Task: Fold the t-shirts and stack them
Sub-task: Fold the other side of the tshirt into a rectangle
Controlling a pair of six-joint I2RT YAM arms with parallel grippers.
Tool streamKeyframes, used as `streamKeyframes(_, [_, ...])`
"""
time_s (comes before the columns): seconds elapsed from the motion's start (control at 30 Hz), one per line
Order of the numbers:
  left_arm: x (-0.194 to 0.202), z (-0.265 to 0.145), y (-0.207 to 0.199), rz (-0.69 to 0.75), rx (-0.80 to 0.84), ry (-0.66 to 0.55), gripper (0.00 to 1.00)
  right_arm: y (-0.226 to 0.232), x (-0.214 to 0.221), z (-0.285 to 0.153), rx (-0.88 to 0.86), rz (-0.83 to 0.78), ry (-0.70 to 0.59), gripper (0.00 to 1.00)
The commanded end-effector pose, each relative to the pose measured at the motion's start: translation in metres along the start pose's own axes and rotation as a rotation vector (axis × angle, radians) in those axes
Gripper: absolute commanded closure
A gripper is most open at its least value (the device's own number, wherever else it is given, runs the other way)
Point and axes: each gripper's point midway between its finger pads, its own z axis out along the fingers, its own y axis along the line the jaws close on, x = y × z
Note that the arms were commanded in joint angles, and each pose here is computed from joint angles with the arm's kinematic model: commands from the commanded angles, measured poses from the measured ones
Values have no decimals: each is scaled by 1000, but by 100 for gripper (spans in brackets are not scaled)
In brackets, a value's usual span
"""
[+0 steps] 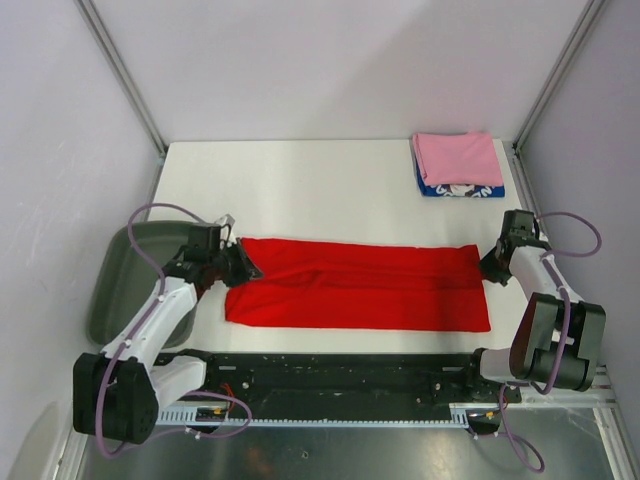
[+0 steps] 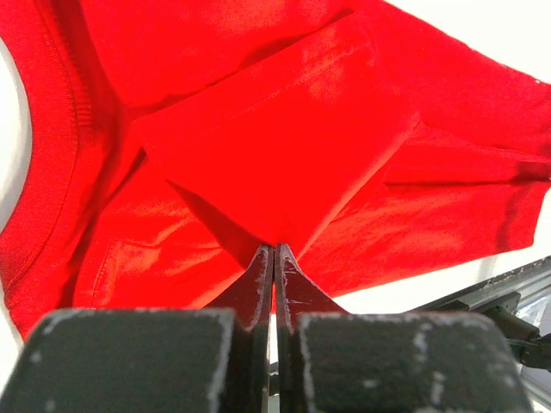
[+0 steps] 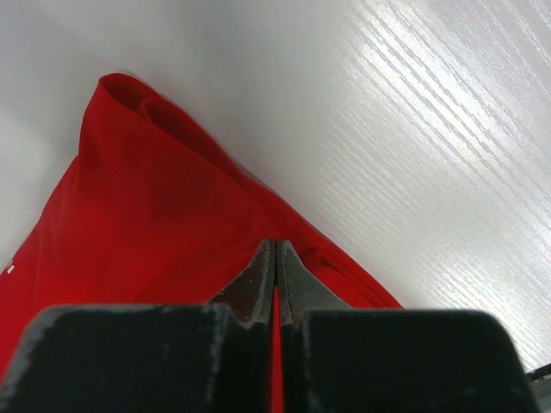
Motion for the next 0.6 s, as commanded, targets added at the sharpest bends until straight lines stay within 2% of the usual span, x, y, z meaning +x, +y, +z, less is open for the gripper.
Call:
streamKeyframes(0.0, [-15,-18,-26,18,80,-47,100,0,-9,-5,-15,15,-36,100])
streamKeyframes(0.27, [-9,-31,-29,21,96,-60,100,-2,-10,-8,-21,21,-34,100])
streamKeyframes(0.57, [11,-24,-16,-6,75,-11,100,-6,-2,-5,-14,23,-17,100])
